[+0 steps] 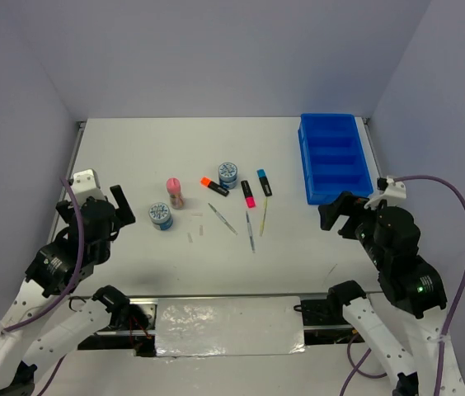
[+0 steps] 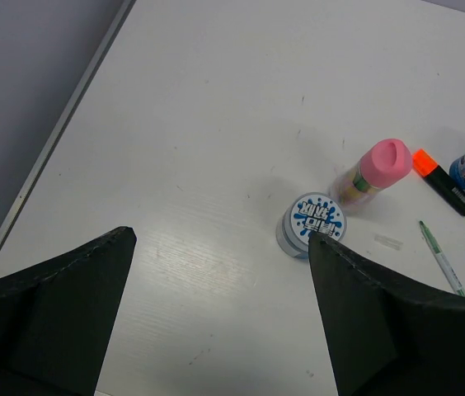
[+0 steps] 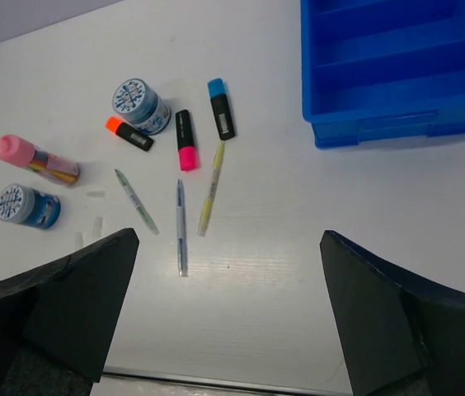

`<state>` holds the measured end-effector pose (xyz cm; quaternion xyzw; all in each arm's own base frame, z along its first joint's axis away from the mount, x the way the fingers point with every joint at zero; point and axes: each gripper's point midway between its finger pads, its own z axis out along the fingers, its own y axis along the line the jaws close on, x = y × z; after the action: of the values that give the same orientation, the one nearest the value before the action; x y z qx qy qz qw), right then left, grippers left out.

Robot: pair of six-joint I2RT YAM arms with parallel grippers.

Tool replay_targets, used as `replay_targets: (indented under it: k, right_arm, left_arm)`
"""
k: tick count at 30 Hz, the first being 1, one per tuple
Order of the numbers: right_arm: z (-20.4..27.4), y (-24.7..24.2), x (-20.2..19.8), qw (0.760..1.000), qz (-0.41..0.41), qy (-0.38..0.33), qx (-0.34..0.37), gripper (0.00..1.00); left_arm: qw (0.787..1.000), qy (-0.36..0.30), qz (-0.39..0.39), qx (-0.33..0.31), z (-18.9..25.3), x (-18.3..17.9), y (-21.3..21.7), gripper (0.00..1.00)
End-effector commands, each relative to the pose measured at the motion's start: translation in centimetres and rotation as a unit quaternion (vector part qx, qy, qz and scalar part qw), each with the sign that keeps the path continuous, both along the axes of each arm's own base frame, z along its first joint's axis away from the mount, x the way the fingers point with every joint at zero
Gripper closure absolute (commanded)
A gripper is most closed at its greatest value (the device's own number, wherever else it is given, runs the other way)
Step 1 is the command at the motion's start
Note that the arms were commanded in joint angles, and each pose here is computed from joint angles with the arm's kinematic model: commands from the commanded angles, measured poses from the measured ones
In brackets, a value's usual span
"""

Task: Sort the stationery into containers
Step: Pick up the pen from the center of the board.

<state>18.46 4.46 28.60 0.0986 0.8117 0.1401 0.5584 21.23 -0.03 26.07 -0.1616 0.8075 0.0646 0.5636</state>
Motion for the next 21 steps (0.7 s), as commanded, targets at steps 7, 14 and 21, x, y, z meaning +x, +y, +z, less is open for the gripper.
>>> replay_targets:
  k: [7,14,21]
  right_arm:
    - [-2.2,5.8,3.0,0.992,0.105,0.025,0.067,0.0]
    - [-9.4,11.1,7.8,0.982,0.116,0.143,0.045,0.01]
    - [-15.1,14.9,11.9,0.971,0.057,0.22,-0.069,0.15]
  left_arm:
    - [1.0,-0.014,-0.001,-0.007,0.8,0.4,-0.3,0.01]
    - [1.0,-0.003,-0.009,-0.001,0.2,0.8,-0.7,0.01]
    - [1.0,0.005,-0.024,0.001,-0.1,1.2,-1.4,0.01]
